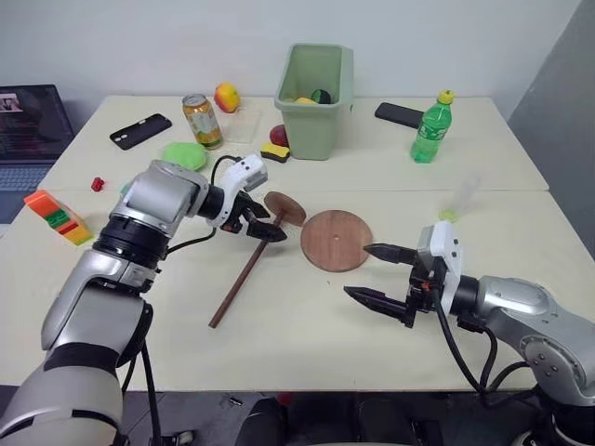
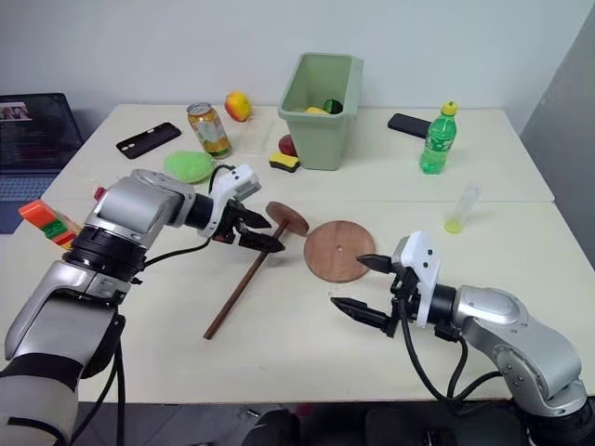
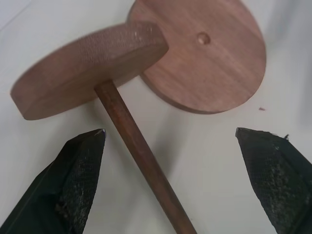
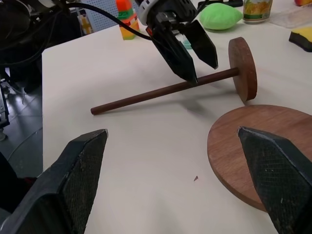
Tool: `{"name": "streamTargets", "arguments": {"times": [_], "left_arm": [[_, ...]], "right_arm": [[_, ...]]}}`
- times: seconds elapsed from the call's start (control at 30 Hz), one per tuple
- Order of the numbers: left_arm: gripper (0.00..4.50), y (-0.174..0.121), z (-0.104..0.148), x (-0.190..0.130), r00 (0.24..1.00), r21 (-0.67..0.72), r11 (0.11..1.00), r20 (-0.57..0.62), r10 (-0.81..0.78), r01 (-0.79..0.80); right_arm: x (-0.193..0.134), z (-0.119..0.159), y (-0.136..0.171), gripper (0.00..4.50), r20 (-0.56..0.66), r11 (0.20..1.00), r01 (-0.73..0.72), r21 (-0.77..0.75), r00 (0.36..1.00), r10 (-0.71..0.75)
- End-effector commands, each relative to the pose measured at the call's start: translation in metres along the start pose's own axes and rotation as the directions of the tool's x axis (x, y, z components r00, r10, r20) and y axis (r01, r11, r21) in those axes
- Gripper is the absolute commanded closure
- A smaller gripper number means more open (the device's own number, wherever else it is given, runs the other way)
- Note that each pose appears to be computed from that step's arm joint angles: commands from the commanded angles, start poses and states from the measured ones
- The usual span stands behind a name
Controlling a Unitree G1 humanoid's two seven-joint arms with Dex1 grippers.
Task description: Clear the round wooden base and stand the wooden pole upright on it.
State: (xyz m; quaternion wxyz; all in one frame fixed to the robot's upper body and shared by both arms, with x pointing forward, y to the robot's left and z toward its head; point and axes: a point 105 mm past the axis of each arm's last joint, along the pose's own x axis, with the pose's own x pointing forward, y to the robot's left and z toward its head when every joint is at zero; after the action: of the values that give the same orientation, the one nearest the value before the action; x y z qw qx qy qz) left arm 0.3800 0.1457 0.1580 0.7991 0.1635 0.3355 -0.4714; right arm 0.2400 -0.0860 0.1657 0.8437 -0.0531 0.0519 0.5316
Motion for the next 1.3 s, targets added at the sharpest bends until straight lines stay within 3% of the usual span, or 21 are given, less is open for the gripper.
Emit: {"name": "streamTargets", "arguments": {"times": [0.03,0.3,0.7,0.77,0.93,1.03,1.13,1.2,1.27,1.3], "left_arm": [[0.19,0.009,-0.001,0.003,0.999,0.024,0.999,-0.003,0.048,-0.047],[1.58,0.011,-0.002,0.008,0.999,0.02,0.999,0.005,0.039,-0.039],[4.04,0.015,0.0,0.003,0.997,0.008,0.997,0.009,0.07,-0.07],[4.24,0.016,0.002,0.001,0.997,0.001,0.997,0.017,0.077,-0.077],[4.24,0.025,0.01,-0.018,0.99,-0.027,0.992,0.064,0.123,-0.121],[4.24,0.029,0.038,-0.039,0.967,-0.037,0.99,0.209,0.143,-0.138],[4.24,0.02,0.088,-0.066,0.869,0.01,0.991,0.483,0.109,-0.13],[4.24,0.006,0.128,-0.083,0.694,0.038,0.987,0.716,0.081,-0.154],[4.24,-0.003,0.151,-0.102,0.49,0.014,0.969,0.864,0.113,-0.248],[4.24,-0.014,0.155,-0.098,0.483,0.047,0.978,0.874,0.058,-0.202]], "right_arm": [[0.0,0.01,0.009,0.01,0.035,0.998,-0.012,-0.056,0.999,0.014],[-0.001,0.015,0.002,0.0,0.042,0.997,0.043,-0.07,0.998,-0.04],[-0.001,0.017,-0.006,0.0,0.04,0.995,0.062,-0.078,0.997,-0.059],[-0.002,0.017,-0.007,0.0,0.04,0.995,0.061,-0.078,0.998,-0.058],[-0.006,0.018,-0.005,0.0,0.053,0.995,0.073,-0.068,0.996,-0.07],[-0.012,0.021,-0.003,0.0,0.066,0.994,0.094,-0.056,0.994,-0.09],[-0.021,0.022,-0.001,0.0,0.079,0.991,0.129,-0.036,0.989,-0.125],[-0.024,0.02,-0.001,0.0,0.075,0.988,0.151,-0.024,0.986,-0.149],[-0.026,0.017,-0.002,0.0,0.066,0.985,0.174,-0.017,0.983,-0.173],[-0.027,0.015,-0.003,0.0,0.063,0.983,0.184,-0.018,0.981,-0.183]]}}
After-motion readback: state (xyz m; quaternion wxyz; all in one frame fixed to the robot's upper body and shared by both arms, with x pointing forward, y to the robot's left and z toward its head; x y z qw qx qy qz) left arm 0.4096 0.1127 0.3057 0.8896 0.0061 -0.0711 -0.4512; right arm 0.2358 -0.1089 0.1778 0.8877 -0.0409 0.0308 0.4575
